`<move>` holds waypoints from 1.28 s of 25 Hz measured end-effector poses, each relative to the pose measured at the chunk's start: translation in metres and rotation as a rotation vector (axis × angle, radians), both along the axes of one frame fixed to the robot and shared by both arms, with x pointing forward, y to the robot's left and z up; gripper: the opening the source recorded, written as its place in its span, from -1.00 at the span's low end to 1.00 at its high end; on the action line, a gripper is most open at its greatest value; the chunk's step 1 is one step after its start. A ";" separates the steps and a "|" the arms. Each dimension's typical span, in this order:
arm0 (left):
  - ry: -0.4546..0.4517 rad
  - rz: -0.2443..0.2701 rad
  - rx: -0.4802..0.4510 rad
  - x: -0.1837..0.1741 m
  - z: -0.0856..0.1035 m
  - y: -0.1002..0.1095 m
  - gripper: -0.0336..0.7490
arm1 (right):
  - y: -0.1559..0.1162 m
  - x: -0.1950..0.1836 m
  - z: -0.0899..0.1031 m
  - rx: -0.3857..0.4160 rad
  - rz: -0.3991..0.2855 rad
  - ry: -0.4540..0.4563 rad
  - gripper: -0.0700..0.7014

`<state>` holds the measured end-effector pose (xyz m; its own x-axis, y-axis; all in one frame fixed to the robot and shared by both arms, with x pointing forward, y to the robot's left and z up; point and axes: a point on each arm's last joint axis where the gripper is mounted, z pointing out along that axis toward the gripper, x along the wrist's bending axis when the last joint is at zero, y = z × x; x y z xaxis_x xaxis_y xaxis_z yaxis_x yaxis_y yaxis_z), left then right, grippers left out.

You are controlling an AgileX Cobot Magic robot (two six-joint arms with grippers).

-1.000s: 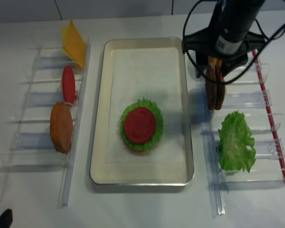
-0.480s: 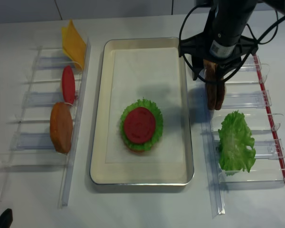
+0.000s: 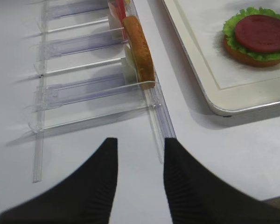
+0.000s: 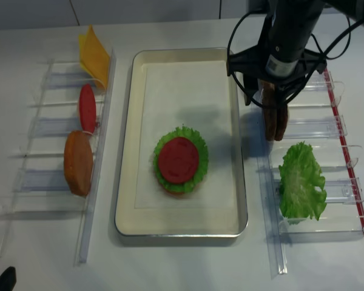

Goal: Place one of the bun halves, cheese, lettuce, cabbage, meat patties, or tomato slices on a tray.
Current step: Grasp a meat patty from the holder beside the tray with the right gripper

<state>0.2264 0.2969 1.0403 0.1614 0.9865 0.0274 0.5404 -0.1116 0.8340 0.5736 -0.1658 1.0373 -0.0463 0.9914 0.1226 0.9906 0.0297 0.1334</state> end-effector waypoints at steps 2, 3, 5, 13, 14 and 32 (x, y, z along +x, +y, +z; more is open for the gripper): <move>0.000 0.000 0.000 0.000 0.000 0.000 -0.34 | 0.000 0.001 -0.002 -0.003 0.002 0.006 0.41; 0.000 0.000 0.000 0.000 0.000 0.000 -0.34 | 0.000 0.001 -0.003 -0.003 0.002 0.008 0.41; 0.000 0.000 0.000 0.000 0.000 0.000 -0.34 | 0.000 0.001 -0.003 -0.005 0.001 0.012 0.40; 0.000 0.000 0.000 0.000 0.000 0.000 -0.34 | -0.001 0.002 -0.004 -0.025 0.007 0.004 0.08; 0.000 0.000 0.000 0.000 0.000 0.000 -0.34 | -0.002 0.002 -0.004 -0.033 0.008 0.003 0.06; 0.000 0.000 0.000 0.000 0.000 0.000 -0.34 | -0.005 0.001 -0.004 -0.072 0.018 0.009 -0.23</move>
